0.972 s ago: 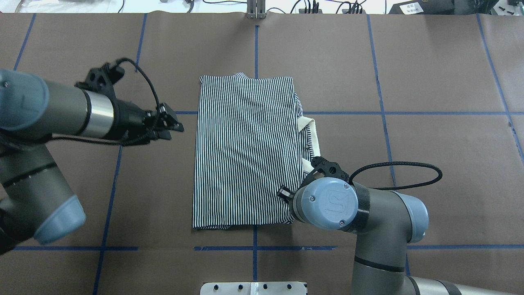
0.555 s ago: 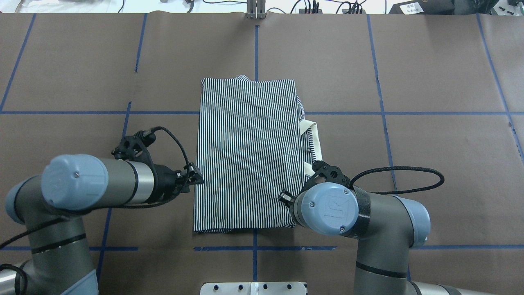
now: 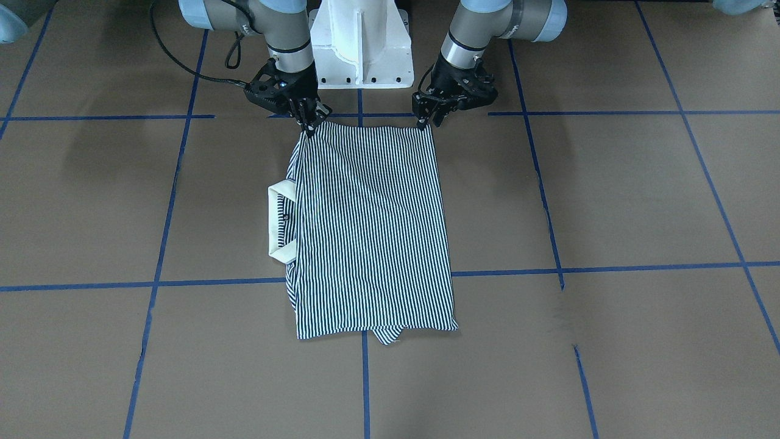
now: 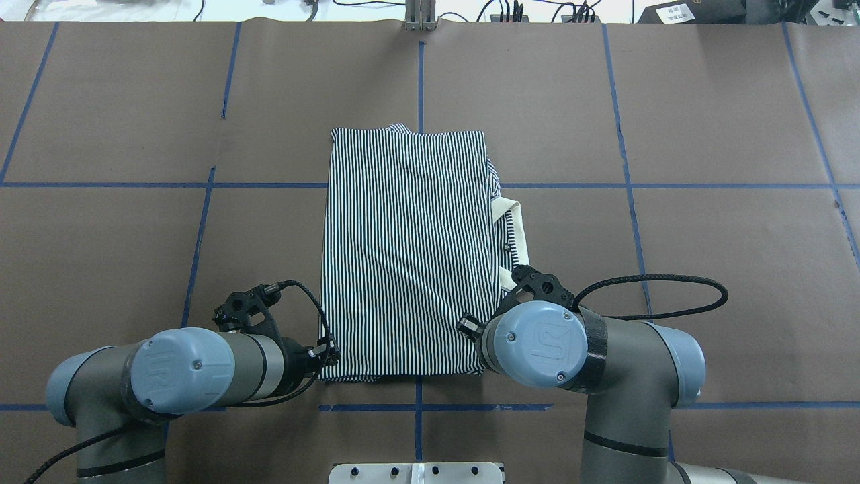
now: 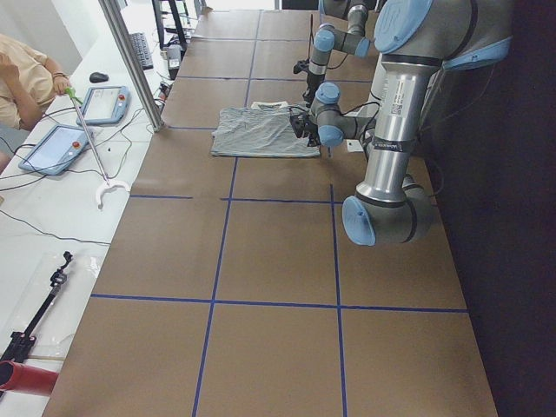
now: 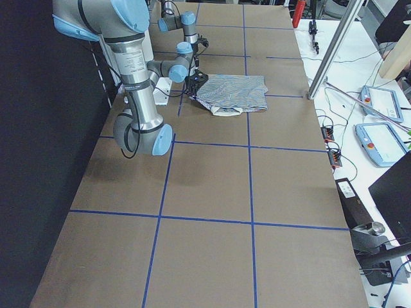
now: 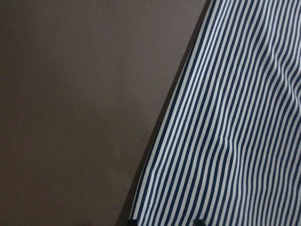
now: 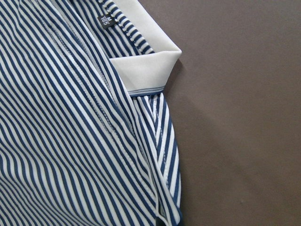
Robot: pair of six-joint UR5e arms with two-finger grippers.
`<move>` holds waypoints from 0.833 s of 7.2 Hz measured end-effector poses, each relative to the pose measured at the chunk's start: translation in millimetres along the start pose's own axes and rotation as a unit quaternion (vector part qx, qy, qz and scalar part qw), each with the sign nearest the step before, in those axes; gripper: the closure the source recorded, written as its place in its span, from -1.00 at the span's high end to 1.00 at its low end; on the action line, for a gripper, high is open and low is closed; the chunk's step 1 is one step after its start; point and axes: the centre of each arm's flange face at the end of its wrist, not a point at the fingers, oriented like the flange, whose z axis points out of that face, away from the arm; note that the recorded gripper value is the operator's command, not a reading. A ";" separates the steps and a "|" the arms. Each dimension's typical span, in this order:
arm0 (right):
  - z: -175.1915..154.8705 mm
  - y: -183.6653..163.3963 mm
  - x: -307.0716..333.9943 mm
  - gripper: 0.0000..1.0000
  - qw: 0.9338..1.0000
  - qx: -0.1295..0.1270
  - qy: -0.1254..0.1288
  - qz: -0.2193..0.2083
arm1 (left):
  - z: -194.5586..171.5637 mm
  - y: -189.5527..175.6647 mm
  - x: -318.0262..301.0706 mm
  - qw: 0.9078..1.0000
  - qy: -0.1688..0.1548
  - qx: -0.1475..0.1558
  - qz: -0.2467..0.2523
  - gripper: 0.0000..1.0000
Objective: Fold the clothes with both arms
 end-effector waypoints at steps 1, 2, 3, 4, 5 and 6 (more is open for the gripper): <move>0.0 0.0 0.0 -1.00 1.000 0.000 0.000 0.000 | 3.8 1.7 -2.9 1.000 -0.006 0.000 0.001 -0.03; 0.0 -0.1 0.0 -1.00 1.000 0.000 0.000 -0.001 | 8.3 2.3 -4.6 1.000 -0.011 0.000 0.001 -0.05; 0.0 -0.6 0.1 -1.00 1.000 0.000 0.000 -0.002 | 12.7 4.6 -5.3 1.000 -0.015 -0.001 0.002 -0.05; 0.4 -1.0 0.4 -1.00 1.000 0.001 0.001 -0.003 | 16.9 7.9 -6.0 1.000 -0.018 -0.003 0.004 -0.07; 1.8 -1.6 1.4 -1.00 1.000 0.002 0.002 -0.004 | 21.7 9.7 -7.0 1.000 -0.022 -0.004 0.006 -0.08; 3.3 -2.1 2.8 -1.00 1.000 0.002 0.004 -0.004 | 24.9 10.8 -7.1 1.000 -0.024 -0.004 0.007 -0.18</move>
